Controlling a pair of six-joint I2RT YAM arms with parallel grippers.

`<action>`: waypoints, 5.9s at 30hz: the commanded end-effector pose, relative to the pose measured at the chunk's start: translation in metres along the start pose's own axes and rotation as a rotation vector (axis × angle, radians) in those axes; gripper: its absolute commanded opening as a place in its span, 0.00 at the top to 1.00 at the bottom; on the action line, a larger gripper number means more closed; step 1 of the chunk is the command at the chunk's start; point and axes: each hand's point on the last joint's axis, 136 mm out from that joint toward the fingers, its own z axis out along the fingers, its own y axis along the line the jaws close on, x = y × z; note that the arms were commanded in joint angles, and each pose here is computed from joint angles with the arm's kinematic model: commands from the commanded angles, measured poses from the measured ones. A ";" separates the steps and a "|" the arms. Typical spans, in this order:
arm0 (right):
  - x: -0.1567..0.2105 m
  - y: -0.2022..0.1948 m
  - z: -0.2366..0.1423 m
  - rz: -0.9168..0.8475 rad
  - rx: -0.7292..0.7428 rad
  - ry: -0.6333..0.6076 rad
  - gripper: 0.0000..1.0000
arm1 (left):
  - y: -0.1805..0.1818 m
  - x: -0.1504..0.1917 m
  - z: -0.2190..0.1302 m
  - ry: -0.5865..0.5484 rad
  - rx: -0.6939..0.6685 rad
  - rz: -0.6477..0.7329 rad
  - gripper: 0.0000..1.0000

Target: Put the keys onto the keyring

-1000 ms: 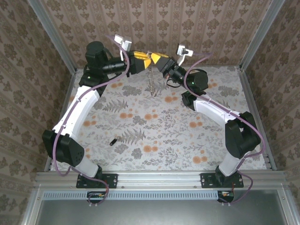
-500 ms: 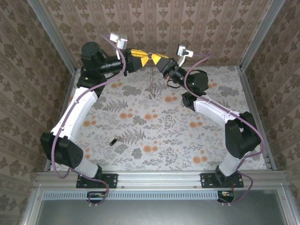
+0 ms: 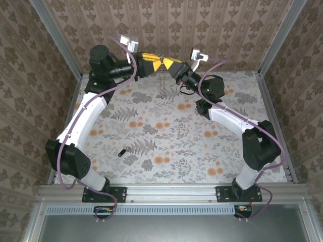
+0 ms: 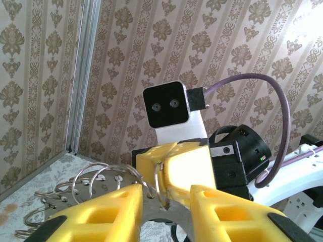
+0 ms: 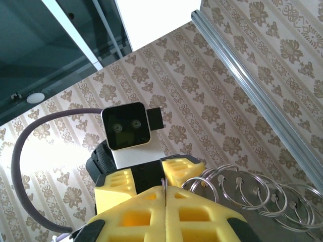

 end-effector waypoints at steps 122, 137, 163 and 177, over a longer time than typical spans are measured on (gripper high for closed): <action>0.002 0.000 -0.059 -0.064 0.264 0.272 0.49 | -0.029 0.001 -0.014 0.043 0.108 0.053 1.00; 0.004 0.020 -0.021 -0.005 0.034 0.305 0.67 | -0.033 0.018 -0.013 0.140 0.157 0.045 1.00; 0.031 0.034 -0.010 0.019 -0.024 0.372 0.68 | -0.042 0.016 -0.011 0.141 0.176 0.068 1.00; 0.042 0.032 -0.006 0.035 -0.038 0.406 0.85 | -0.043 0.016 -0.009 0.143 0.178 0.074 1.00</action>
